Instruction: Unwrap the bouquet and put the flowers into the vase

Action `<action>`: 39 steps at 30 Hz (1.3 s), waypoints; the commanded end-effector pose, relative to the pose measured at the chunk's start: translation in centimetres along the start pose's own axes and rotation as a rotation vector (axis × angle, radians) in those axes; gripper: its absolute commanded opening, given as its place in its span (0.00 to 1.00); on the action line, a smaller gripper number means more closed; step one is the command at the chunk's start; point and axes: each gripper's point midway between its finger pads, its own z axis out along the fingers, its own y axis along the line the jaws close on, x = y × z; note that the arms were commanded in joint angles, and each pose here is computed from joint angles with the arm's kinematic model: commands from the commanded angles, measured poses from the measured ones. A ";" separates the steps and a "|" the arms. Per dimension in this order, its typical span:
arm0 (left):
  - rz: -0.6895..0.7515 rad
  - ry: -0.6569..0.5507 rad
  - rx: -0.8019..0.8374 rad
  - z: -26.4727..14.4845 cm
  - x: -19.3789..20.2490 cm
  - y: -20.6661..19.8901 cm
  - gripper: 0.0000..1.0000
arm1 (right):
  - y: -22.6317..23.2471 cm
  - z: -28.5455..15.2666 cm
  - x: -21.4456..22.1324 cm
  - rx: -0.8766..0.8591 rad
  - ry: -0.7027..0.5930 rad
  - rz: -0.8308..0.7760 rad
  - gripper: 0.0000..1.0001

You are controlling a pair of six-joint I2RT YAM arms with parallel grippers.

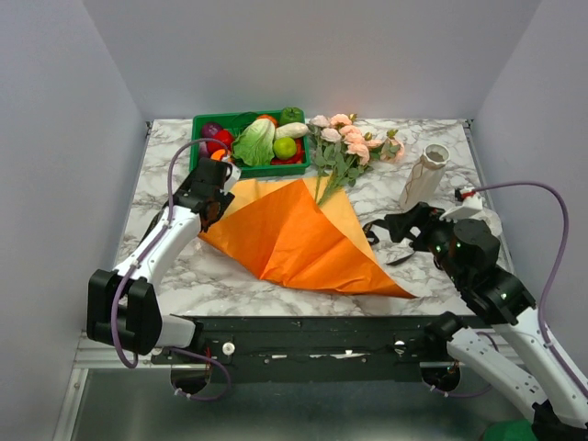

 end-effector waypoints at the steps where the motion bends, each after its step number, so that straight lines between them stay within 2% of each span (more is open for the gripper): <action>1: -0.004 -0.063 -0.163 -0.3 -2.6 5.7 0.99 | 1.5 1.7 0.6 -0.071 0.025 -0.050 0.98; 4: -0.001 -0.127 -0.152 -1.7 -4.8 7.0 0.99 | 2.2 3.5 1.4 -0.085 0.060 -0.074 0.99; 5: -0.044 -0.179 -0.135 -2.8 -6.5 7.7 0.99 | 2.4 4.1 1.6 -0.093 0.068 -0.095 0.99; 6: -0.037 -0.198 -0.026 -3.2 -7.0 6.1 0.99 | 2.3 5.4 2.8 -0.082 0.114 -0.117 1.00; 8: -0.080 -0.277 0.082 -5.0 -9.3 5.6 0.99 | 3.7 7.1 2.7 -0.126 0.125 -0.141 1.00; 9: -0.084 -0.296 0.229 -5.5 -9.7 3.0 0.99 | 4.1 7.9 3.0 -0.133 0.144 -0.147 1.00; 12: -0.096 -0.341 0.393 -6.2 -10.5 0.1 0.99 | 6.6 11.1 3.6 -0.207 0.192 -0.157 1.00; 13: -0.096 -0.365 0.459 -6.3 -10.8 -1.2 0.99 | 7.4 12.6 5.0 -0.246 0.240 -0.164 1.00; 14: -0.090 -0.354 0.502 -5.9 -10.4 -2.6 0.99 | 8.5 13.3 4.3 -0.274 0.232 -0.164 1.00; 17: -0.084 -0.317 0.590 -4.4 -9.9 -5.0 0.99 | 9.8 16.3 5.5 -0.310 0.291 -0.190 1.00; 22: -0.096 -0.299 0.617 -3.3 -9.2 -6.3 0.99 | 9.9 19.5 7.9 -0.336 0.384 -0.196 1.00; 27: -0.090 -0.299 0.616 -3.4 -8.5 -6.5 0.99 | 7.6 21.8 11.2 -0.266 0.458 -0.232 0.98; 39: -0.137 -0.351 0.584 -4.5 -8.3 -4.7 0.99 | 5.6 23.3 17.3 -0.263 0.627 -0.235 0.94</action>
